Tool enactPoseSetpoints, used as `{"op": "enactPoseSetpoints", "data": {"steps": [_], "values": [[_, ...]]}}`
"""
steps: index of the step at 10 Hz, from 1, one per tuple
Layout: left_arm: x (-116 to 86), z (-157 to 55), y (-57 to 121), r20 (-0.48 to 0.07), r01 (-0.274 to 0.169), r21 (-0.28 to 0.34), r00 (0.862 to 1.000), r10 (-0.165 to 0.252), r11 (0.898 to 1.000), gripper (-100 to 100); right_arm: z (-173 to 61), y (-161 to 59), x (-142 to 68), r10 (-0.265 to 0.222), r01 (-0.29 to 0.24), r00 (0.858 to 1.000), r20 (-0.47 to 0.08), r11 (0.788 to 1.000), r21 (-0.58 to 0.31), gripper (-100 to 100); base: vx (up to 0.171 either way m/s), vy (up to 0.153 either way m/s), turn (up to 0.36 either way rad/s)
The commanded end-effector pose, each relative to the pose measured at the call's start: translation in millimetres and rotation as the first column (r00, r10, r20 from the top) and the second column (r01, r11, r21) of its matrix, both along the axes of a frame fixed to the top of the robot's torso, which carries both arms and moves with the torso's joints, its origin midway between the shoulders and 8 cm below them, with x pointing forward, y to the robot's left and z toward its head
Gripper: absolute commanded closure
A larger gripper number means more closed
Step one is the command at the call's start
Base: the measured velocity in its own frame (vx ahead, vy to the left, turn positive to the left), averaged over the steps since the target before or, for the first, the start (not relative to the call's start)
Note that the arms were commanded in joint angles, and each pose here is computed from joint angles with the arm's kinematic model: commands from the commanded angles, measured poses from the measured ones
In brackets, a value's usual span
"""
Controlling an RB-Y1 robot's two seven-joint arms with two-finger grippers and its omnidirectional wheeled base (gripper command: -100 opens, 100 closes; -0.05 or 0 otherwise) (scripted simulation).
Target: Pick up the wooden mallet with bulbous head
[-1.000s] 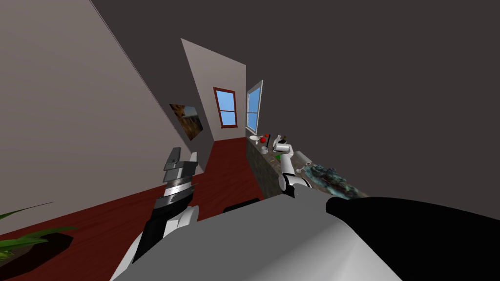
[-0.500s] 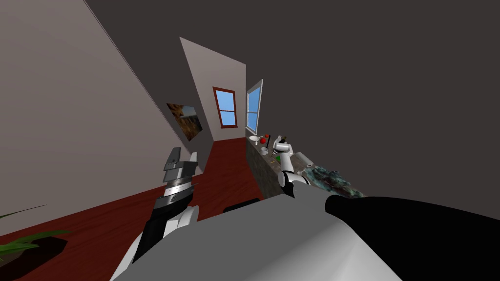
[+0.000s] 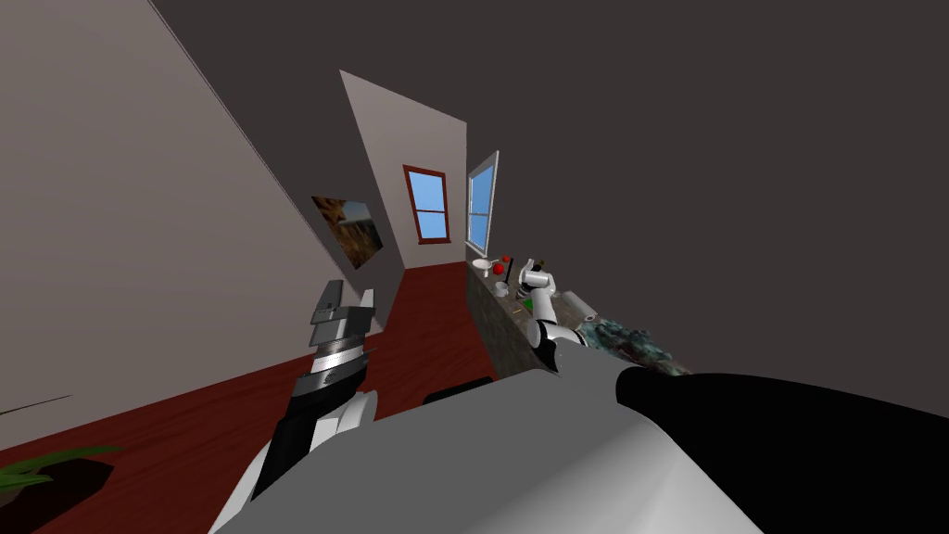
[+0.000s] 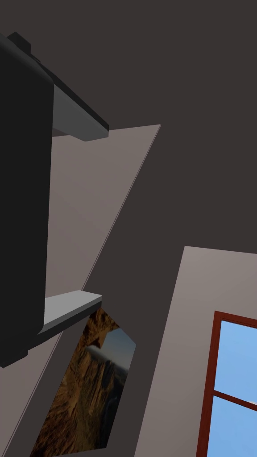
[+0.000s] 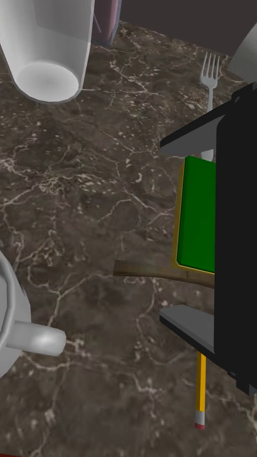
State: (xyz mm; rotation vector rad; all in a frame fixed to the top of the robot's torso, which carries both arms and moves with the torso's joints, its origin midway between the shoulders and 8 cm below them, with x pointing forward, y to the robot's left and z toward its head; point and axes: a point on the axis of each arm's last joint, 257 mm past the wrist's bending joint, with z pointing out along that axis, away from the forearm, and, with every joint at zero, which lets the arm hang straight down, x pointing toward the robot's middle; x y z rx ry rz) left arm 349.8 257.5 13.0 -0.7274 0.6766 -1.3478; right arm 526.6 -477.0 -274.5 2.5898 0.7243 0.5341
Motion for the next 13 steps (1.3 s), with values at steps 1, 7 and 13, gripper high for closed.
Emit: {"op": "enactPoseSetpoints", "data": {"steps": [1, 7, 13], "values": [[0, 0, 0.0, 0.0, 0.0, 0.0, 1.0, 0.0, 1.0, 0, -9, 3, -8, -0.019, 0.021, 0.999, -0.041, 0.999, 0.036, -100, 0.043, -0.032, 0.004], [0, 0, 0.0, 0.0, 0.0, 0.0, 1.0, 0.0, 1.0, 0, -40, 18, -48, -0.12, 0.165, 0.966, -0.229, 0.968, 0.191, -100, 0.045, -0.036, 0.004], [0, 0, 0.0, 0.0, 0.0, 0.0, 1.0, 0.0, 1.0, 0, -55, 31, -84, -0.172, 0.29, 0.907, -0.384, 0.917, 0.274, -100, 0.046, -0.026, 0.01]]}}
